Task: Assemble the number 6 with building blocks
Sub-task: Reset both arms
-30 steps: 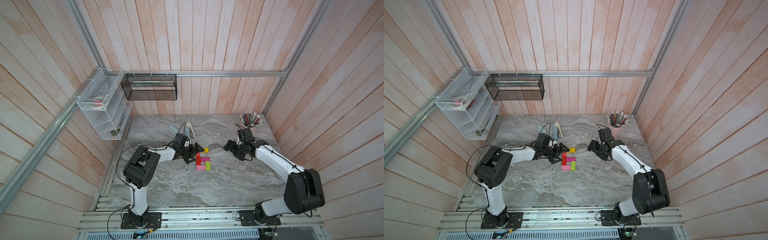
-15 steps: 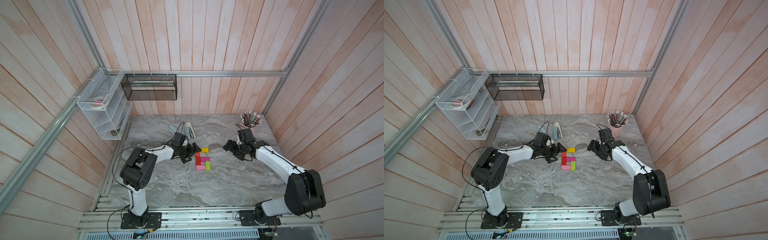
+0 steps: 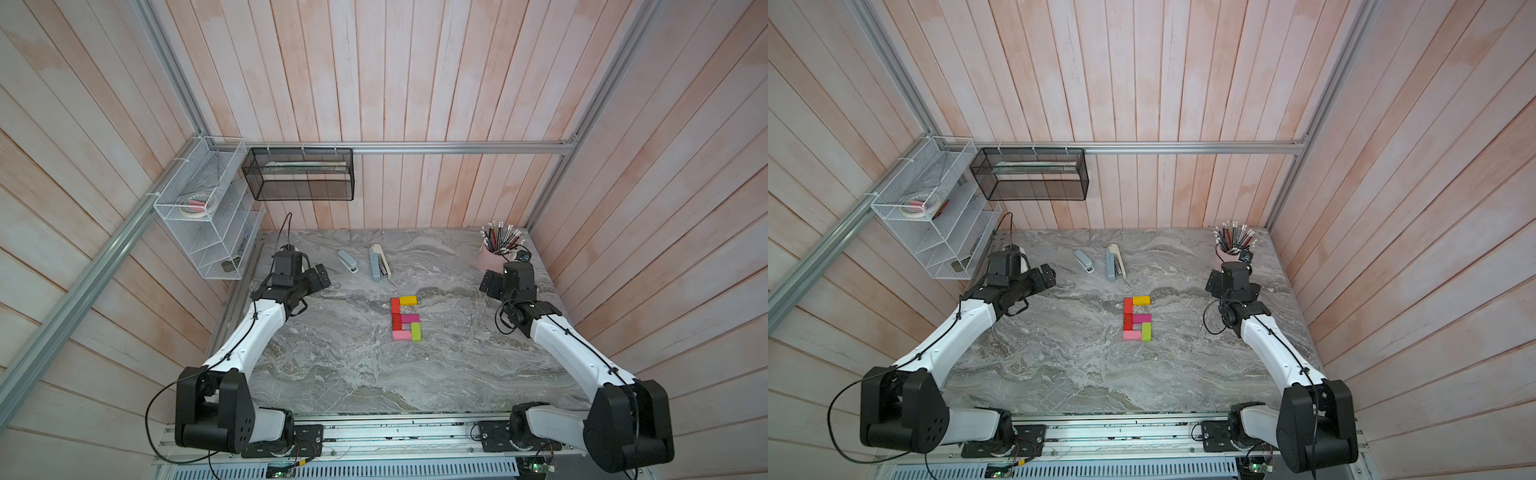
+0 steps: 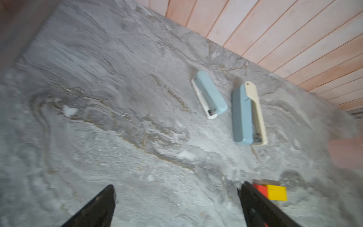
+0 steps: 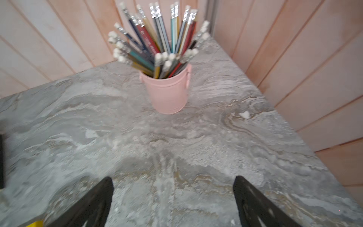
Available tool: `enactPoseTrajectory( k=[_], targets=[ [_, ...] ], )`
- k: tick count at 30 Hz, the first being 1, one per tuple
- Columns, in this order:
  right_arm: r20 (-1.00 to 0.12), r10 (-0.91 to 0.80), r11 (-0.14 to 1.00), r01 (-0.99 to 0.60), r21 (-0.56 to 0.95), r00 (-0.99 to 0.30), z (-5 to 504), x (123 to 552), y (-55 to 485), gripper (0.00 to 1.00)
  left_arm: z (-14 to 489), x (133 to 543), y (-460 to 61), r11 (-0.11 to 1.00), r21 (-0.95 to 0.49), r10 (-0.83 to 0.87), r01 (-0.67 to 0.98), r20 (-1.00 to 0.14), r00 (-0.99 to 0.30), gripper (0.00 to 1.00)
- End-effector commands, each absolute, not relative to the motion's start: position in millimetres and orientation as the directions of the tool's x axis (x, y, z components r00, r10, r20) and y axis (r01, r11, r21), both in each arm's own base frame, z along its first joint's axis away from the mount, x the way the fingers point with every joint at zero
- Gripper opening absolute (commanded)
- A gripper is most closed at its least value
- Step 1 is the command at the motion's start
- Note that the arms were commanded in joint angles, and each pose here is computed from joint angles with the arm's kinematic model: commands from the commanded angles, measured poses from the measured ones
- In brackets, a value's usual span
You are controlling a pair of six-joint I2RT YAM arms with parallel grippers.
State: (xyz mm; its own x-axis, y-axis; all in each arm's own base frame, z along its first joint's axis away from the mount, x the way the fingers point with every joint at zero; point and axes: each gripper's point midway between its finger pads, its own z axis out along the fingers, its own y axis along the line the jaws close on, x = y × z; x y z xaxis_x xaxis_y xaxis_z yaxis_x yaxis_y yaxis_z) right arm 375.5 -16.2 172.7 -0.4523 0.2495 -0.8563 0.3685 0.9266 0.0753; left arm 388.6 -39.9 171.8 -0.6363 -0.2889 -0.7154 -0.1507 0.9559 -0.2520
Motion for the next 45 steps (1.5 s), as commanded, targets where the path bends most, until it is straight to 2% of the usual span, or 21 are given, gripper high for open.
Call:
enactPoseTrajectory(
  k=[1, 7, 9, 11, 14, 16, 18, 22, 24, 25, 27, 29, 31, 45],
  targets=[
    [-0.936, 0.189, 0.895, 0.444, 0.039, -0.298, 186.7, 378.5, -42.9, 0.98, 166.6, 384.3, -10.6, 0.988, -0.018, -0.102, -0.156, -0.829, -0.551, 1.00],
    [-0.991, 0.052, 0.951, 0.309, 0.012, -0.121, 166.6, 371.0, -32.5, 0.98, 165.4, 374.3, 3.1, 0.986, 0.083, 0.037, -0.142, -0.953, -0.301, 1.00],
    [-0.996, 0.009, 0.964, 0.266, -0.016, -0.093, 157.7, 366.9, -26.5, 0.98, 159.6, 375.6, 10.6, 0.982, 0.082, 0.035, -0.168, -0.964, -0.263, 1.00],
    [-0.999, -0.003, 0.958, 0.286, -0.019, -0.055, 153.9, 359.6, -30.3, 0.98, 156.8, 377.8, 20.8, 0.974, 0.074, 0.028, -0.214, -0.977, -0.213, 1.00],
    [-0.998, 0.015, 0.965, 0.261, -0.001, -0.058, 146.5, 357.1, -33.3, 0.98, 150.2, 382.3, 31.9, 0.966, 0.065, 0.023, -0.250, -0.986, -0.167, 1.00],
    [-0.999, 0.021, 0.963, 0.269, 0.009, -0.042, 138.4, 356.3, -36.1, 0.98, 141.2, 389.9, 34.4, 0.969, 0.045, -0.003, -0.242, -0.980, -0.197, 1.00],
    [-1.000, 0.004, 0.962, 0.271, 0.010, 0.023, 144.5, 353.6, -36.6, 0.98, 141.6, 389.6, 34.0, 0.976, 0.001, -0.038, -0.218, -0.984, -0.176, 1.00],
    [-0.999, 0.029, 0.959, 0.283, 0.015, -0.046, 135.3, 356.0, -39.2, 0.98, 140.3, 378.8, 33.9, 0.981, -0.052, -0.068, -0.187, -0.995, -0.078, 1.00],
    [-1.000, 0.022, 0.958, 0.285, 0.016, -0.015, 138.5, 356.8, -39.8, 0.98, 128.9, 380.9, 30.4, 0.985, -0.046, -0.064, -0.165, -0.993, -0.103, 1.00],
    [-1.000, 0.019, 0.959, 0.284, 0.017, -0.004, 140.3, 355.9, -39.3, 0.98, 135.2, 379.9, 30.5, 0.986, -0.041, -0.053, -0.164, -0.996, -0.066, 1.00],
    [-0.999, 0.026, 0.958, 0.286, 0.018, -0.025, 137.1, 357.7, -39.6, 0.98, 131.2, 377.8, 30.1, 0.985, -0.053, -0.069, -0.162, -0.993, -0.096, 1.00],
    [-0.999, 0.022, 0.958, 0.286, 0.014, -0.024, 137.7, 359.0, -39.2, 0.98, 135.7, 377.8, 30.8, 0.985, -0.046, -0.057, -0.164, -0.996, -0.062, 1.00],
    [-0.999, 0.025, 0.959, 0.284, 0.012, -0.042, 135.5, 363.0, -39.1, 0.98, 131.5, 379.4, 31.4, 0.984, -0.049, -0.065, -0.170, -0.994, -0.090, 1.00],
    [-0.999, 0.026, 0.958, 0.287, 0.013, -0.039, 135.6, 362.3, -39.7, 0.98, 133.0, 380.2, 30.7, 0.984, -0.041, -0.055, -0.172, -0.995, -0.082, 1.00]
  ],
)
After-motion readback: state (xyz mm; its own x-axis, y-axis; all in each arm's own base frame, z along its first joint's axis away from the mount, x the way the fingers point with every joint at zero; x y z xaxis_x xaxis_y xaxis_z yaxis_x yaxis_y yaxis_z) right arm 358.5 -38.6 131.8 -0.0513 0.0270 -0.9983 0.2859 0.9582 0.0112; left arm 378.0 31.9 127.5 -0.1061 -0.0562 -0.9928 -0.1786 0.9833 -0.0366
